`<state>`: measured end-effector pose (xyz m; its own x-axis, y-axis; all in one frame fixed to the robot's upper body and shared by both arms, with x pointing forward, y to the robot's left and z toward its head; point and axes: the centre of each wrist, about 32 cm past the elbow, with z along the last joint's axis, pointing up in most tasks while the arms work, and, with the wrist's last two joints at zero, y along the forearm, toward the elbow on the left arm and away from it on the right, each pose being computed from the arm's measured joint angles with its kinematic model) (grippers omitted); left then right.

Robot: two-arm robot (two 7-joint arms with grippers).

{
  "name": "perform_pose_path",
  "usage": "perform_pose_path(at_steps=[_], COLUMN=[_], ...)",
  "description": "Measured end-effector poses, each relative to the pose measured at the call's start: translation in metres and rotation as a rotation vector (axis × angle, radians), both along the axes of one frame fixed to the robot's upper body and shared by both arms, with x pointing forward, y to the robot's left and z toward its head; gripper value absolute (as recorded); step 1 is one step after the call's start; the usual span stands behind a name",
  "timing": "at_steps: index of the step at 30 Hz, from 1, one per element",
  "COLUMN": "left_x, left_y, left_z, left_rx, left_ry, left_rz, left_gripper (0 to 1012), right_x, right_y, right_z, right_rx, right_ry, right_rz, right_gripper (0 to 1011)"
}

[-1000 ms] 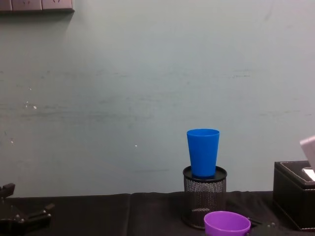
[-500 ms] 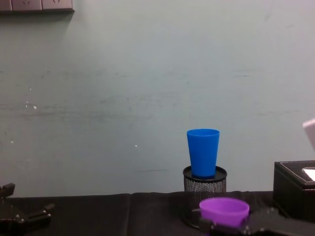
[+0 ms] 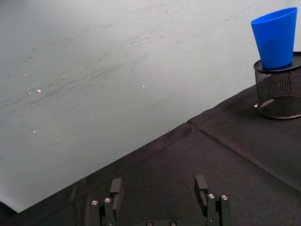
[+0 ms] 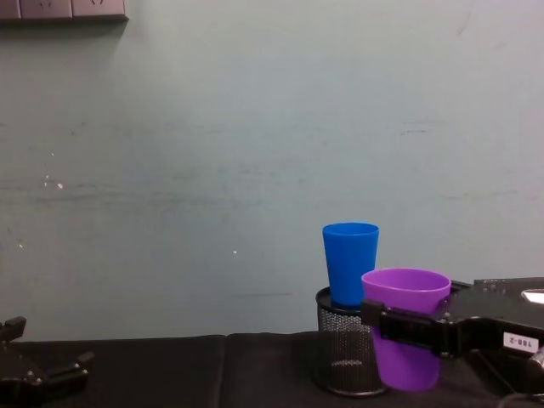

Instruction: Pick up one cup with a gripper and tap it against the other cup.

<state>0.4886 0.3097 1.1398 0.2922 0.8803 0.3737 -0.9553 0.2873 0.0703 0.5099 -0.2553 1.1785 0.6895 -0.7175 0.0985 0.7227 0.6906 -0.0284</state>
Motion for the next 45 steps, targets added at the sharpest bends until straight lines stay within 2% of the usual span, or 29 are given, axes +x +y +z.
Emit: perform_pose_path(at_steps=[45], left_x=[0.0000], left_y=[0.0000], left_z=[0.0000], left_rx=[0.000], left_ry=[0.000], left_rz=[0.000], left_gripper=[1000], right_x=[0.0009], right_y=[0.0012], right_z=[-0.0043], right_rx=[0.001], right_ry=[0.008], right_rz=[0.005], right_gripper=[734])
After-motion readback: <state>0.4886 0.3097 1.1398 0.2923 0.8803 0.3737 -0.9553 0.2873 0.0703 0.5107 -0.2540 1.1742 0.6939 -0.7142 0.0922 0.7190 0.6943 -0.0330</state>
